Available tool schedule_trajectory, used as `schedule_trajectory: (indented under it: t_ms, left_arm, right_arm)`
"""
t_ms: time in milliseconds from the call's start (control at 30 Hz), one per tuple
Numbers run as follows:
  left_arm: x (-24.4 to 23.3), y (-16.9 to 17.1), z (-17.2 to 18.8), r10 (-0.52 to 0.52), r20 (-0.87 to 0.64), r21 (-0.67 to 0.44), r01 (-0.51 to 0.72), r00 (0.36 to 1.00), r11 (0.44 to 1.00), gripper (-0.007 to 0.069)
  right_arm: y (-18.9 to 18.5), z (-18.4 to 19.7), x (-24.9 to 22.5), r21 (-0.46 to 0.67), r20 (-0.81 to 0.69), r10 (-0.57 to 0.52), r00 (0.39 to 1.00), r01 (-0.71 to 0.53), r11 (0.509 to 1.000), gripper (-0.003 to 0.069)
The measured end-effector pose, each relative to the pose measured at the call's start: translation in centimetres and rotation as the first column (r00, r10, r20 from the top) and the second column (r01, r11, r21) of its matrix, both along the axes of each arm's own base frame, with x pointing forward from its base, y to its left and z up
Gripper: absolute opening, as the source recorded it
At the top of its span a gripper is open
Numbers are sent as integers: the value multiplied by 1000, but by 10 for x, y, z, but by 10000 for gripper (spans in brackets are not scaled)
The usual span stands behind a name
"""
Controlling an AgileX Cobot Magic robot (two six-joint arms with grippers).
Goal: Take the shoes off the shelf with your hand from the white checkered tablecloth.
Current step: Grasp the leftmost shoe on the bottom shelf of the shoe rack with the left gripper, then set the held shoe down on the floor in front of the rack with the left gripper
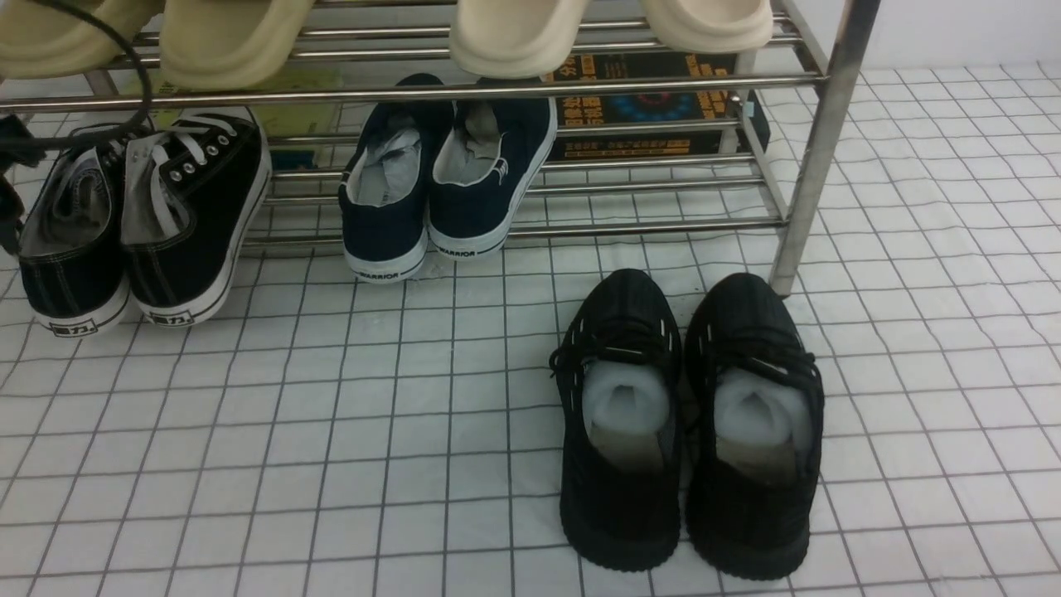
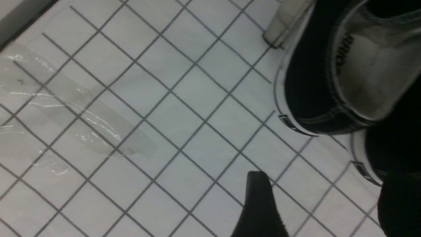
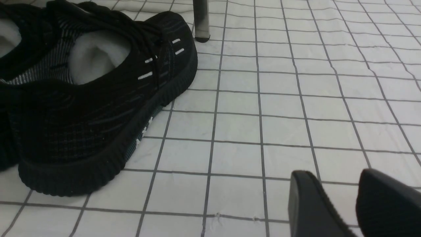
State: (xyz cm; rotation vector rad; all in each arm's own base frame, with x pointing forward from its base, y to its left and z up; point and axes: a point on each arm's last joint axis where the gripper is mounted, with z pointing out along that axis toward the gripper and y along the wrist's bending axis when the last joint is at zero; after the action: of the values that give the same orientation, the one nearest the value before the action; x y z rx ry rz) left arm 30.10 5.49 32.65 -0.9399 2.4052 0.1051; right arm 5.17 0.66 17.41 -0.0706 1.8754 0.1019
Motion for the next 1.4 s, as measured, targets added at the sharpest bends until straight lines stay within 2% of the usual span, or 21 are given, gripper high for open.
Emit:
schedule_trajectory:
  t_ms: [133, 367, 767, 833, 900, 967, 1000, 1033, 1067, 1133, 1333, 1400]
  left_arm:
    - [17, 5, -20, 9, -34, -8, -9, 999, 1000, 488]
    - [38, 7, -28, -9, 71, -1, 9, 997, 1000, 488]
    - [54, 9, -52, -21, 41, 1, 21, 999, 1000, 465]
    - [56, 10, -56, -24, 32, 7, 24, 999, 1000, 426]
    - [58, 10, -60, -27, 24, 10, 27, 999, 1000, 347]
    - [60, 11, -62, -30, 20, 15, 29, 999, 999, 224]
    - [59, 11, -62, -29, 18, 15, 29, 999, 999, 213]
    - [59, 11, -62, -29, 11, 20, 29, 1000, 999, 121]
    - [59, 11, -62, -29, 11, 20, 29, 1000, 999, 110]
    - [58, 12, -61, -31, 7, 23, 31, 999, 999, 37]
    - [36, 10, -34, -38, -10, 38, 38, 999, 999, 25]
    - [15, 8, -10, -42, -10, 55, 42, 999, 998, 23]
  right_arm:
    - [0, 0, 0, 0, 0, 0, 1000, 0, 1000, 237]
    - [0, 0, 0, 0, 0, 0, 1000, 0, 1000, 237]
    - [0, 0, 0, 0, 0, 0, 1000, 0, 1000, 237]
    - [0, 0, 0, 0, 0, 0, 1000, 0, 1000, 237]
    - [0, 0, 0, 0, 0, 0, 1000, 0, 1000, 239]
    - [0, 0, 0, 0, 0, 0, 1000, 0, 1000, 239]
    - [0, 0, 0, 0, 0, 0, 1000, 0, 1000, 239]
    - [0, 0, 0, 0, 0, 0, 1000, 0, 1000, 239]
    - [0, 0, 0, 0, 0, 0, 1000, 0, 1000, 239]
    - [0, 0, 0, 0, 0, 0, 1000, 0, 1000, 239]
    - [0, 0, 0, 0, 0, 0, 1000, 0, 1000, 239]
    - [0, 0, 0, 0, 0, 0, 1000, 0, 1000, 239]
